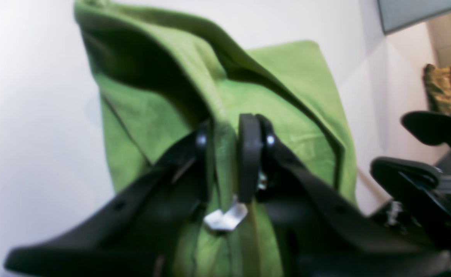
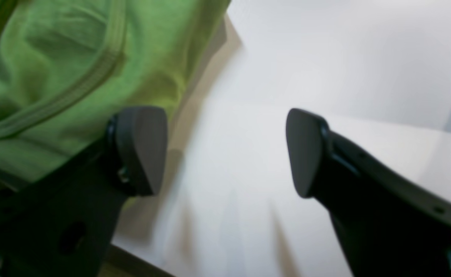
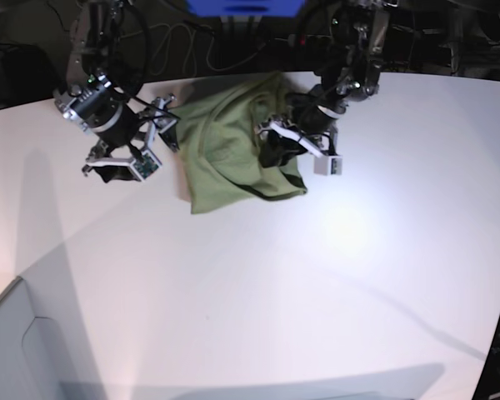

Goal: Fold the T-shirt properly
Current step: 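Lift the bundle with both grippers and fold it over itself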

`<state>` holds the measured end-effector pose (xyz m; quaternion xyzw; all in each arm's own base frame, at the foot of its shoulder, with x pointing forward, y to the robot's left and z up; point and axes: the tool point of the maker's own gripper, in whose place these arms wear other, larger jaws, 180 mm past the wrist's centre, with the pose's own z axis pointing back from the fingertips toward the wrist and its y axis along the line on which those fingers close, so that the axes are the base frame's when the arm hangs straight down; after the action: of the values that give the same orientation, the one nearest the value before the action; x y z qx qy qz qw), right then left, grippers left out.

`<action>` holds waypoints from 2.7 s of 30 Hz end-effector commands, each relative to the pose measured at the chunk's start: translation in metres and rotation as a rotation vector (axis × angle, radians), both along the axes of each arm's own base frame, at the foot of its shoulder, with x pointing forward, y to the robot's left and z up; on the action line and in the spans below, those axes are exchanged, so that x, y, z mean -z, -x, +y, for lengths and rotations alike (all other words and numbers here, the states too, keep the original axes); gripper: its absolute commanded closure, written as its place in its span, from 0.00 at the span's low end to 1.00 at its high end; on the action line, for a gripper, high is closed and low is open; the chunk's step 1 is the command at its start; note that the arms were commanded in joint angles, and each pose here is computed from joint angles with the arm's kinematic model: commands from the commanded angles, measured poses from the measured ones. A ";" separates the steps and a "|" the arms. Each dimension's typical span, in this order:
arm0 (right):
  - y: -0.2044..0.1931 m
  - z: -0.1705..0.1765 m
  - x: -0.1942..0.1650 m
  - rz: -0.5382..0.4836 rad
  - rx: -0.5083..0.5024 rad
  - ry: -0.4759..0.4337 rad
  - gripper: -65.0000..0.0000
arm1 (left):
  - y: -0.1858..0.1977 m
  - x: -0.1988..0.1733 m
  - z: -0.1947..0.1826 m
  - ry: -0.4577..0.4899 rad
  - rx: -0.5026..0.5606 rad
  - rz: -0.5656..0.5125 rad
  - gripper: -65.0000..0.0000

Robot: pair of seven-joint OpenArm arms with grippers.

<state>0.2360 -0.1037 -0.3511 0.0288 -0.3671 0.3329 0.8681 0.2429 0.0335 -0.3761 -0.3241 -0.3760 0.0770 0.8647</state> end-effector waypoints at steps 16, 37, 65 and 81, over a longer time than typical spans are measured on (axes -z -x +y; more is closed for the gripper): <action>0.003 0.085 -0.019 -0.046 -0.180 -0.141 1.00 | 0.008 -0.015 0.022 -0.019 -0.017 -0.036 1.00; 0.005 0.128 0.037 0.129 -0.248 -0.227 1.00 | 0.022 0.013 0.069 -0.117 -0.058 0.037 1.00; -0.029 0.134 -0.023 -0.110 -0.259 -0.316 1.00 | 0.024 0.042 0.089 -0.138 -0.112 0.109 1.00; -0.058 0.098 0.045 0.008 -0.096 -0.423 1.00 | 0.007 0.035 0.088 -0.136 -0.110 0.076 1.00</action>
<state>0.2864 -0.0030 -0.4058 0.2340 -0.4063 0.2901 0.8343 0.2320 0.1192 -0.4174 -0.2434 -0.3535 0.1136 0.8960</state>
